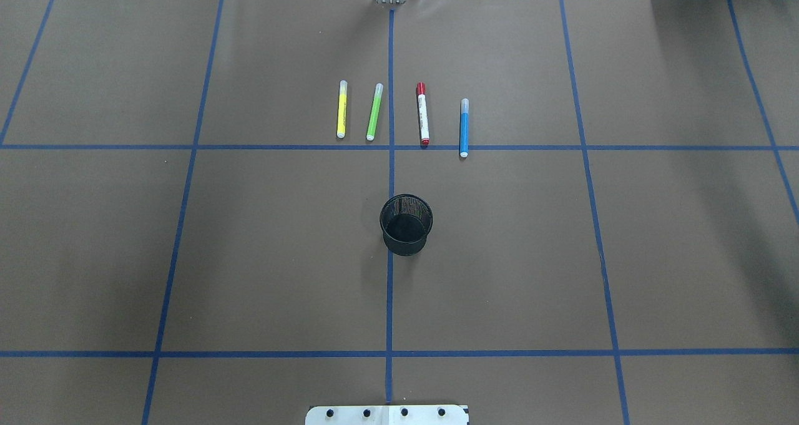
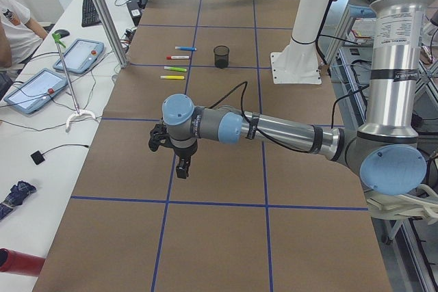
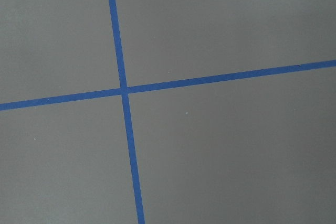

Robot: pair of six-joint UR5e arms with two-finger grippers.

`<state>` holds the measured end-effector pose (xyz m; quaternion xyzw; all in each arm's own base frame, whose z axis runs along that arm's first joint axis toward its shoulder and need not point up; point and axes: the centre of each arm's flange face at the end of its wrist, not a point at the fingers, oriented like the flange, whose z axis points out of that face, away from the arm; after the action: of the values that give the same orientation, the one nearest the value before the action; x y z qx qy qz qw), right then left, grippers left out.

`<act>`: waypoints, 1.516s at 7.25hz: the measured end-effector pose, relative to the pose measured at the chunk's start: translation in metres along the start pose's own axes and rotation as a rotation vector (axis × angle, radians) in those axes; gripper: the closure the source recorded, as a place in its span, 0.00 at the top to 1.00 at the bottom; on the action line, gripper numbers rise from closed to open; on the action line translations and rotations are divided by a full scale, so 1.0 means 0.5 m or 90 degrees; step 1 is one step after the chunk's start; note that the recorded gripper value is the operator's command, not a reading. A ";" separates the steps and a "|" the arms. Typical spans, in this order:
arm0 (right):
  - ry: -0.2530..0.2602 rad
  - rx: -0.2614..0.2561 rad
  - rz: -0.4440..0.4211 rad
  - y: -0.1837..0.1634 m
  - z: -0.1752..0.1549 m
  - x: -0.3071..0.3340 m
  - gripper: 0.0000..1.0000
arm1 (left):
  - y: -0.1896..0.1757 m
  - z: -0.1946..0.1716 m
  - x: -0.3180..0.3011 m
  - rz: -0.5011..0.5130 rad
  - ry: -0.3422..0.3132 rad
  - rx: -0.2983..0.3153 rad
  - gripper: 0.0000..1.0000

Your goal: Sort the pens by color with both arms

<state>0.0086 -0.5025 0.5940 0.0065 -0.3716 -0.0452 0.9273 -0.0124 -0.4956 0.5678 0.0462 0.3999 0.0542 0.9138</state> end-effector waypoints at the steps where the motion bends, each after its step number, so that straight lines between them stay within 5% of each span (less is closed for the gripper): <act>1: -0.001 -0.001 0.002 0.000 0.002 0.002 0.99 | 0.005 0.001 0.000 -0.001 0.000 -0.001 1.00; 11: -0.001 -0.017 -0.020 -0.013 0.021 0.018 0.99 | 0.006 0.017 -0.009 -0.005 0.003 -0.011 1.00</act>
<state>0.0071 -0.5095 0.6075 -0.0003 -0.3716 -0.0646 0.9261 -0.0095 -0.4934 0.5775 0.0365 0.4015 0.0539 0.9135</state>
